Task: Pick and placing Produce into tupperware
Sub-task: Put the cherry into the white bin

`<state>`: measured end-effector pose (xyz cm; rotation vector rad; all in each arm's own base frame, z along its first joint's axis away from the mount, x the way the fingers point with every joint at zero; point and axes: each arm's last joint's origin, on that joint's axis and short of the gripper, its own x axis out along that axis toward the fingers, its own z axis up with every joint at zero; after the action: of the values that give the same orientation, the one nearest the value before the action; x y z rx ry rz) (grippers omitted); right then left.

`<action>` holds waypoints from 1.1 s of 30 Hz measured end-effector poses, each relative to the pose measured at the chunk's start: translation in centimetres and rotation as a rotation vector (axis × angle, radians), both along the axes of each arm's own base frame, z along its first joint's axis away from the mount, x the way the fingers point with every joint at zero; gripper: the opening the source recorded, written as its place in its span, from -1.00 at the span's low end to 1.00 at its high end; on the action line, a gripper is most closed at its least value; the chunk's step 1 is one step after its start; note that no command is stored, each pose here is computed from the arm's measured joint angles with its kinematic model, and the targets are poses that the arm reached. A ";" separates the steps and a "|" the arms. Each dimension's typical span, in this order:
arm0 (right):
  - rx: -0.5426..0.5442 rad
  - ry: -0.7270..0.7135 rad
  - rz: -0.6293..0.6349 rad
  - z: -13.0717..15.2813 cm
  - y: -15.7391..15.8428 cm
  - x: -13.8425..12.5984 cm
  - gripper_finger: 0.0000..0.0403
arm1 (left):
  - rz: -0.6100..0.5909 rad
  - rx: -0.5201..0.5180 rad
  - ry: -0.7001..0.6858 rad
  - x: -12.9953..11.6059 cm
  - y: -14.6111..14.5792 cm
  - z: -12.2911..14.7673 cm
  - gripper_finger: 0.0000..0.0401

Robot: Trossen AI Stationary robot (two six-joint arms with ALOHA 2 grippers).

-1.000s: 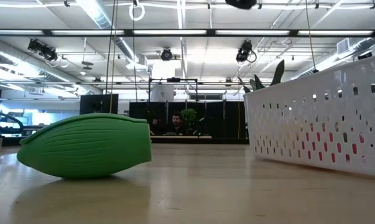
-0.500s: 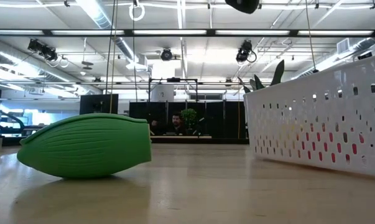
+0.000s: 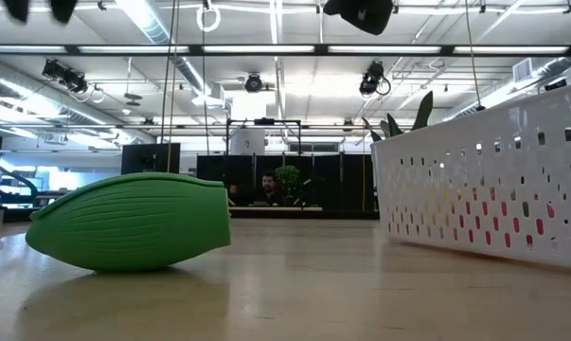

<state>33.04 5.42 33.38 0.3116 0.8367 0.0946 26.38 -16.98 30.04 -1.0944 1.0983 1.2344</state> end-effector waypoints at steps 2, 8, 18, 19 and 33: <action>0.000 0.007 -0.009 0.0 -0.3 0.0 -0.05 | 0.001 -0.048 -0.068 -0.6 0.4 -1.4 -0.23; 0.005 0.009 -0.024 0.0 -0.6 0.0 -0.05 | -0.064 -0.140 -0.323 -2.7 1.8 -5.9 -0.23; 0.030 0.015 -0.078 0.0 -0.6 0.1 -0.05 | -0.036 -0.168 -0.380 -5.7 4.0 -11.2 -0.35; 0.024 0.014 -0.095 0.0 -0.7 0.1 -0.05 | -0.045 -0.165 -0.383 -5.6 4.1 -11.3 -0.36; 0.002 -0.025 -0.227 0.2 -1.0 0.3 -0.05 | -0.152 -0.107 -0.507 -2.5 7.5 -10.8 -0.33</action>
<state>33.37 4.47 33.59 0.4044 0.7712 -0.1125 23.93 -9.52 19.22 -1.2901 0.8419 0.7256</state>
